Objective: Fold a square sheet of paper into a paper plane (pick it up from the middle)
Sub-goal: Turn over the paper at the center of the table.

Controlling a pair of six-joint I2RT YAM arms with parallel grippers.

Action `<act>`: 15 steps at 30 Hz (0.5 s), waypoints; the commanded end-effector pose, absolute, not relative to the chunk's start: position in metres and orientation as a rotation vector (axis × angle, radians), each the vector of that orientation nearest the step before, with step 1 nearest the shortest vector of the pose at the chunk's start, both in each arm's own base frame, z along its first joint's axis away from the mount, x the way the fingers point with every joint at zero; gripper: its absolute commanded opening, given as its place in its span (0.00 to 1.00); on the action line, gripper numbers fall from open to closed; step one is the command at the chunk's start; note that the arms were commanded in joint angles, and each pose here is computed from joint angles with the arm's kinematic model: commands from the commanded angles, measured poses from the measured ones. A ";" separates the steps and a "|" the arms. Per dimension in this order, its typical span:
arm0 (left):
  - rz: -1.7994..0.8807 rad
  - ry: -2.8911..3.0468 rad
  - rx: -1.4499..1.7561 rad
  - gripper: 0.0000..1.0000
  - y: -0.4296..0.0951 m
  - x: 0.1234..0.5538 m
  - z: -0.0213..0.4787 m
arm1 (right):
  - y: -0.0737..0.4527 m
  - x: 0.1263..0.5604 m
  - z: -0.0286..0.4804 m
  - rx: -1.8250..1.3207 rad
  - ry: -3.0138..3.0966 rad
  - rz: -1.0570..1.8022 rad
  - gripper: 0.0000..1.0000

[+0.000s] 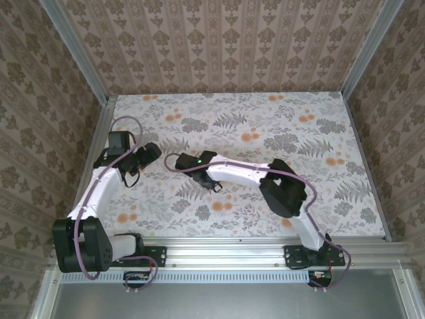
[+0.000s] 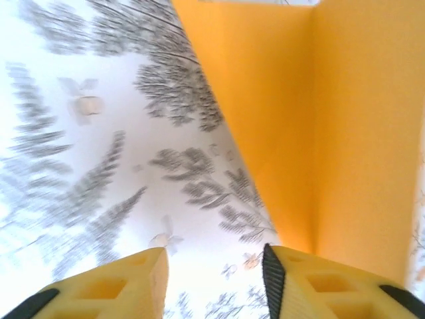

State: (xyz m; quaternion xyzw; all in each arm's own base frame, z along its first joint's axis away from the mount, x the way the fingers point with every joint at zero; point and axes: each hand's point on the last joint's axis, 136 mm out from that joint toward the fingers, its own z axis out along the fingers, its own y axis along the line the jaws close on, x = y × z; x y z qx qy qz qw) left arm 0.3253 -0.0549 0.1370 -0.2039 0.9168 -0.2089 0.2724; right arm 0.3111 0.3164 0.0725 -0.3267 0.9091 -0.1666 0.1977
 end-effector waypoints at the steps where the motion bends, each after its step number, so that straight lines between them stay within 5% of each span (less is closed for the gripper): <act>1: -0.594 2.440 -0.478 0.86 -0.058 0.330 0.154 | 0.337 0.291 0.103 -0.914 2.545 -0.173 0.50; 6: -0.620 2.441 -0.434 0.87 -0.063 0.332 0.155 | 0.311 0.288 0.116 -0.870 2.491 -0.145 0.63; 10: -0.635 2.444 -0.418 0.88 -0.066 0.335 0.155 | 0.289 0.289 0.105 -0.953 2.400 -0.170 1.00; 15: -0.668 2.461 -0.404 0.88 -0.072 0.337 0.150 | 0.280 0.296 0.085 -1.129 2.223 -0.277 1.00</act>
